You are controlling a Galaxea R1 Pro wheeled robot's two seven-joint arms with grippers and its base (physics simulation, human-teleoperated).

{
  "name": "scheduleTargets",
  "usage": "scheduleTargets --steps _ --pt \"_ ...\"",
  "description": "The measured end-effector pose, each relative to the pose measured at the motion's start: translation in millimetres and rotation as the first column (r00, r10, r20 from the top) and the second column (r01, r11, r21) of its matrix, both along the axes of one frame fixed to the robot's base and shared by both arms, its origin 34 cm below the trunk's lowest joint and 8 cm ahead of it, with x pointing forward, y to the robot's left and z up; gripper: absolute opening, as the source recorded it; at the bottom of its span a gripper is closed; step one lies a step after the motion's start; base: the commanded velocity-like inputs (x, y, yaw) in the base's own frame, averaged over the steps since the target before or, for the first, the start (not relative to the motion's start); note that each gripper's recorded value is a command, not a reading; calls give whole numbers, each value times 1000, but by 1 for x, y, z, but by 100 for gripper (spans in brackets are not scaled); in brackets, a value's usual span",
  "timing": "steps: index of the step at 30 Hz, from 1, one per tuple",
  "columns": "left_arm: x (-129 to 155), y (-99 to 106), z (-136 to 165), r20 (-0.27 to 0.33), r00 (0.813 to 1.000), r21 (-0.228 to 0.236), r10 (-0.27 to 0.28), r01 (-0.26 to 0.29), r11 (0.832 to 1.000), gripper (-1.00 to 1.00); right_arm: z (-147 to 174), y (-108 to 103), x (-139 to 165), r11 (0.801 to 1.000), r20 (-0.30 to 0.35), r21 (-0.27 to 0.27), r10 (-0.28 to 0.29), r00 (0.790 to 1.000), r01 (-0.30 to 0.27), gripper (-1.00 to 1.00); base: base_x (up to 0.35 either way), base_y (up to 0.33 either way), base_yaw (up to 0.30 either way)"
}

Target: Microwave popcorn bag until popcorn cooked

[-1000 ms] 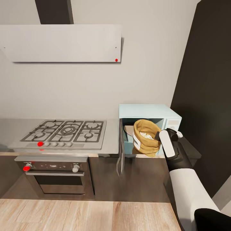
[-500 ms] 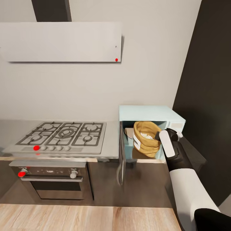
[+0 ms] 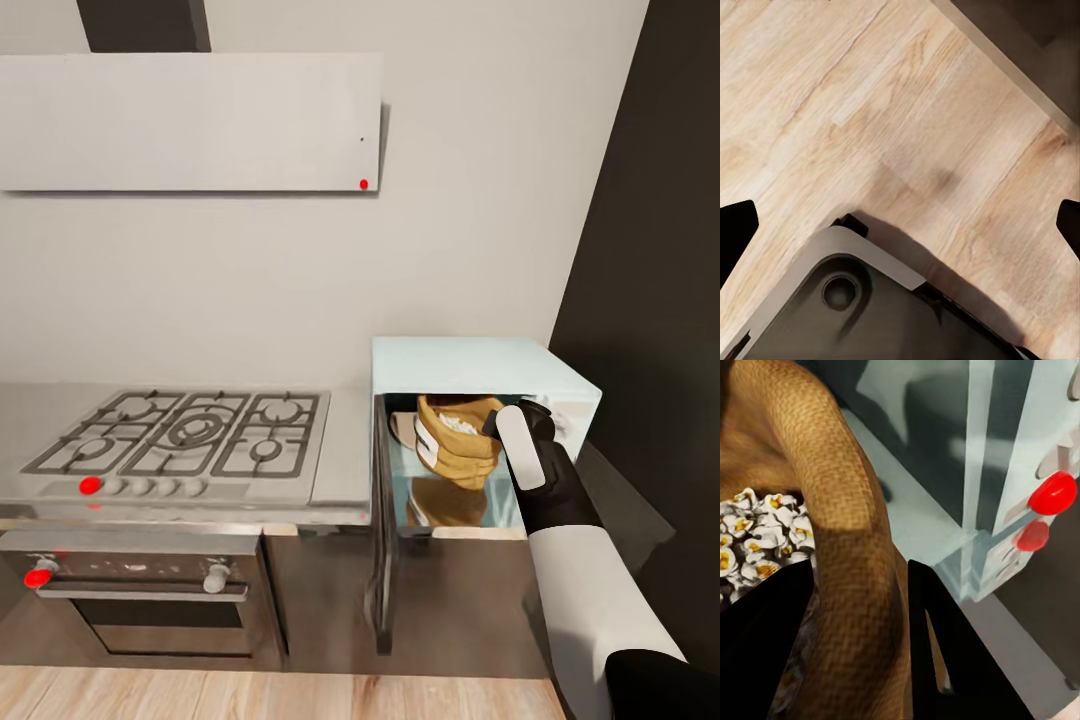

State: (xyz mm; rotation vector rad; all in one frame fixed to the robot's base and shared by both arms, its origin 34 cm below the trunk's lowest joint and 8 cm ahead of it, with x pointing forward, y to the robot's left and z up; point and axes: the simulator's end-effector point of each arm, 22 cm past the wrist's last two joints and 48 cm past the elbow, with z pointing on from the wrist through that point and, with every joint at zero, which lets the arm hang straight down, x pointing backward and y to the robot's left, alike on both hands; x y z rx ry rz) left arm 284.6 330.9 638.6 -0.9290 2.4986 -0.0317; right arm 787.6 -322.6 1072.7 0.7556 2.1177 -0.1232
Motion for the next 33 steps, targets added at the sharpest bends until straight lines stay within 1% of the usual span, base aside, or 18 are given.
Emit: scheduleTargets --steps 27,28,33 --pt "0 -1 0 -1 1000 1 -6 6 1000 100 0 0 0 1000 -2 1 2 1000 -2 -100 82 8 0" --pt "0 -1 0 -1 1000 1 -6 6 1000 100 0 0 0 1000 -2 0 3 1000 -3 100 9 0 0" --pt "0 -1 0 -1 1000 1 -6 6 1000 100 -1 0 0 1000 -6 -1 5 1000 -5 100 2 0 0"
